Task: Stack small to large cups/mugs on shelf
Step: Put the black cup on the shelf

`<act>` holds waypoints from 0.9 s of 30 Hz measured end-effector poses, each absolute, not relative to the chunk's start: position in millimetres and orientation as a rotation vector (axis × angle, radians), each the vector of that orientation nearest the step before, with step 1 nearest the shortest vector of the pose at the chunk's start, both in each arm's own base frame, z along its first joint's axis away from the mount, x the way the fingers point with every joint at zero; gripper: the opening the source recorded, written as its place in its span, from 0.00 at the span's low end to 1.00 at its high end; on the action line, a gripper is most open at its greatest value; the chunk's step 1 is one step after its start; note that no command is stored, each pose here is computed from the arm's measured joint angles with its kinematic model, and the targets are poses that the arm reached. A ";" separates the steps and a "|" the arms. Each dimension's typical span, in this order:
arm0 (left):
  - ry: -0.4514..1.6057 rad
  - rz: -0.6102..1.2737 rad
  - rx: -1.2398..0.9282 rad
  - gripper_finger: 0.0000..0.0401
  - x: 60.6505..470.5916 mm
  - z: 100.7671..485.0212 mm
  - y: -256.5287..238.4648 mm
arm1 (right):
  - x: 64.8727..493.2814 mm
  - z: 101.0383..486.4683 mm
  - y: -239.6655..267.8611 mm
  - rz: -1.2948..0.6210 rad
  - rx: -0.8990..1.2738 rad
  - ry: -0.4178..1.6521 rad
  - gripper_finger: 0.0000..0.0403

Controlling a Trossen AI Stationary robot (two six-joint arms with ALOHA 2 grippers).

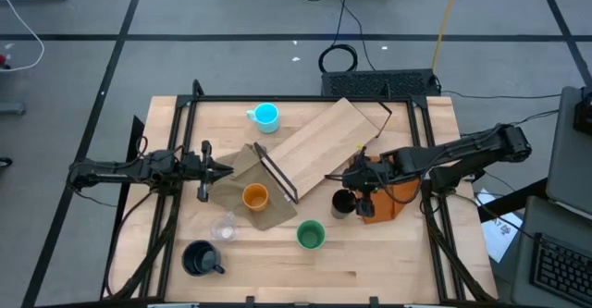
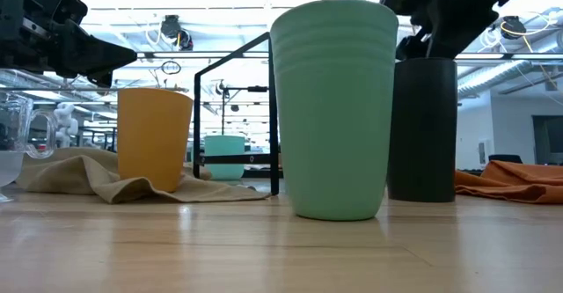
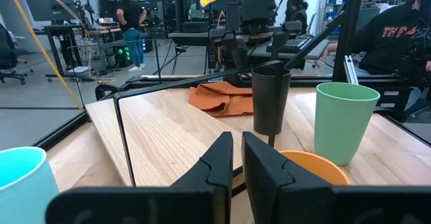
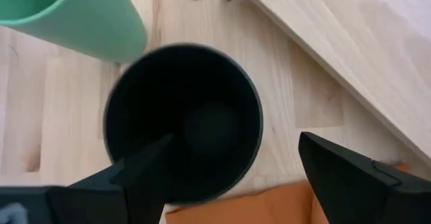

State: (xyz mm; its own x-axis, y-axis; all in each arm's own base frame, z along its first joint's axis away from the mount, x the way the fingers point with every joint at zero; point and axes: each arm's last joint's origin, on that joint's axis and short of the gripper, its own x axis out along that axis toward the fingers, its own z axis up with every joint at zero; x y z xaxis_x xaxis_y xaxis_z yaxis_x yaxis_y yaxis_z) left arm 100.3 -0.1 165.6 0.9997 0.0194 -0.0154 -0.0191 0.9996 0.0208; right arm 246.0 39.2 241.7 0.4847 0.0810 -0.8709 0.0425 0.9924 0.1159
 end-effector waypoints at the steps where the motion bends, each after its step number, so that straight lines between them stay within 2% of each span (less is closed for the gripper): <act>1: 0.016 0.019 0.021 0.09 100.3 165.6 0.0 | 246.6 241.7 39.2 0.025 0.128 1.057 0.74; 13: 0.016 0.019 0.020 0.09 100.3 165.6 0.0 | 248.1 242.2 39.3 0.029 0.123 1.036 0.74; 27: 0.016 0.019 0.019 0.09 100.3 165.6 -0.1 | 250.2 243.5 39.6 0.037 0.117 1.011 0.64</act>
